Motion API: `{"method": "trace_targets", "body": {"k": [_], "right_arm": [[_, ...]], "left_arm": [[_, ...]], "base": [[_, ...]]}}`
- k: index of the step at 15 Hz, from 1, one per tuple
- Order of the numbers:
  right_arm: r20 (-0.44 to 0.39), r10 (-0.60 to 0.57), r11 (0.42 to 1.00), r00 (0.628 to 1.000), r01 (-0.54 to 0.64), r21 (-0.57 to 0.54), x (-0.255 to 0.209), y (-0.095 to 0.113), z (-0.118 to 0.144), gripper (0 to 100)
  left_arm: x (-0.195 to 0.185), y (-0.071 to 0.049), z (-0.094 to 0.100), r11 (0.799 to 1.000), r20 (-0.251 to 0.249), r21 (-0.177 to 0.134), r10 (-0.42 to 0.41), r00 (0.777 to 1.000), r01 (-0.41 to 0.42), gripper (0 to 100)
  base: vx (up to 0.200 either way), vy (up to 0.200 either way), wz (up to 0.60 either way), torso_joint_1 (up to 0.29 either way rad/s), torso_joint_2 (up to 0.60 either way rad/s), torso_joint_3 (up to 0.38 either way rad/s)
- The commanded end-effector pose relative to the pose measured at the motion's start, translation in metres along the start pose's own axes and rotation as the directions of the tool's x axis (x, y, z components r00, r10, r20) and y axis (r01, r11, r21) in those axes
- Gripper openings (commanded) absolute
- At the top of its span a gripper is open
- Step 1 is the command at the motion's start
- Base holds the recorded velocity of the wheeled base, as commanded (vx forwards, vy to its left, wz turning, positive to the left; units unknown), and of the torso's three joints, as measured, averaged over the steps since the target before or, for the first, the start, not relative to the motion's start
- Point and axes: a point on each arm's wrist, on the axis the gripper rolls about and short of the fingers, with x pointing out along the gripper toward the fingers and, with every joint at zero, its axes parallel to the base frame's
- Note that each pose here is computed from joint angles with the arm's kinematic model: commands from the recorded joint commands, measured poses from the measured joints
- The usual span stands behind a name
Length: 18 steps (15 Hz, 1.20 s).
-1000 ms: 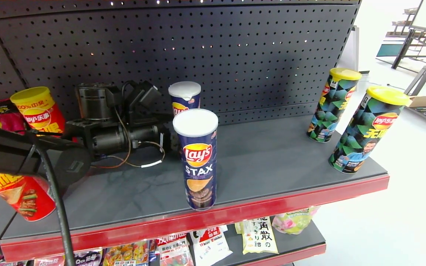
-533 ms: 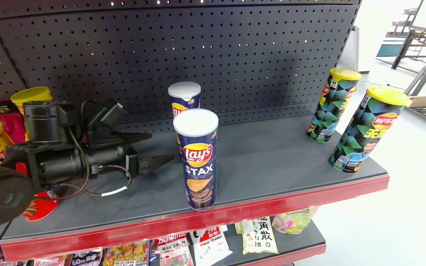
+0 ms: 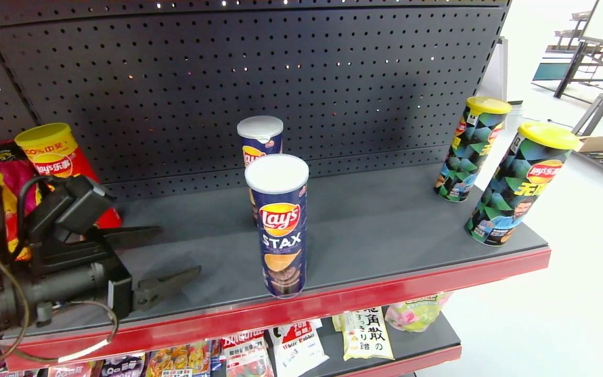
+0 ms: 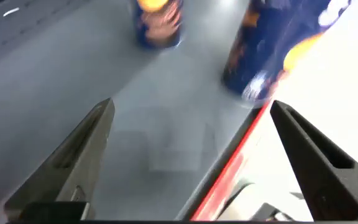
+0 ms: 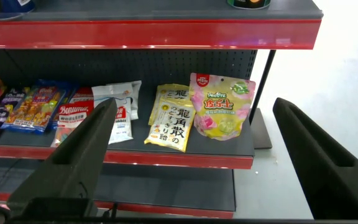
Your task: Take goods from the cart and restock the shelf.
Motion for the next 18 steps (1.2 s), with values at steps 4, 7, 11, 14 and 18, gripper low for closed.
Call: {"method": "trace_targets", "body": {"k": [4,7,11,14,18], "right_arm": [[0.000,0.000,1.000,1.000,0.000,0.000,0.000,0.000,0.000,100],[-0.001,0.000,1.000,1.000,0.000,0.000,0.000,0.000,0.000,100],[-0.001,0.000,1.000,1.000,0.000,0.000,0.000,0.000,0.000,100],[-0.001,0.000,1.000,1.000,0.000,0.000,0.000,0.000,0.000,100],[-0.001,0.000,1.000,1.000,0.000,0.000,0.000,0.000,0.000,100]], "left_arm": [[-0.113,-0.042,-0.015,0.920,0.130,0.075,0.374,0.918,-0.385,100],[-0.151,-0.058,-0.030,0.755,0.227,-0.144,0.655,0.721,-0.640,100],[-0.178,-0.080,-0.056,0.749,0.189,-0.174,0.663,0.724,-0.640,100],[-0.183,-0.081,-0.043,0.780,0.211,-0.106,0.624,0.753,-0.617,100],[-0.184,-0.080,-0.036,0.774,0.222,0.004,0.616,0.756,-0.633,100]], "base": [[0.000,0.000,0.00,0.000,0.00,0.000],[0.000,0.000,0.00,0.000,0.00,0.000],[0.000,0.000,0.00,0.000,0.00,0.000],[0.000,0.000,0.00,0.000,0.00,0.000],[0.000,0.000,0.00,0.000,0.00,0.000]]}}
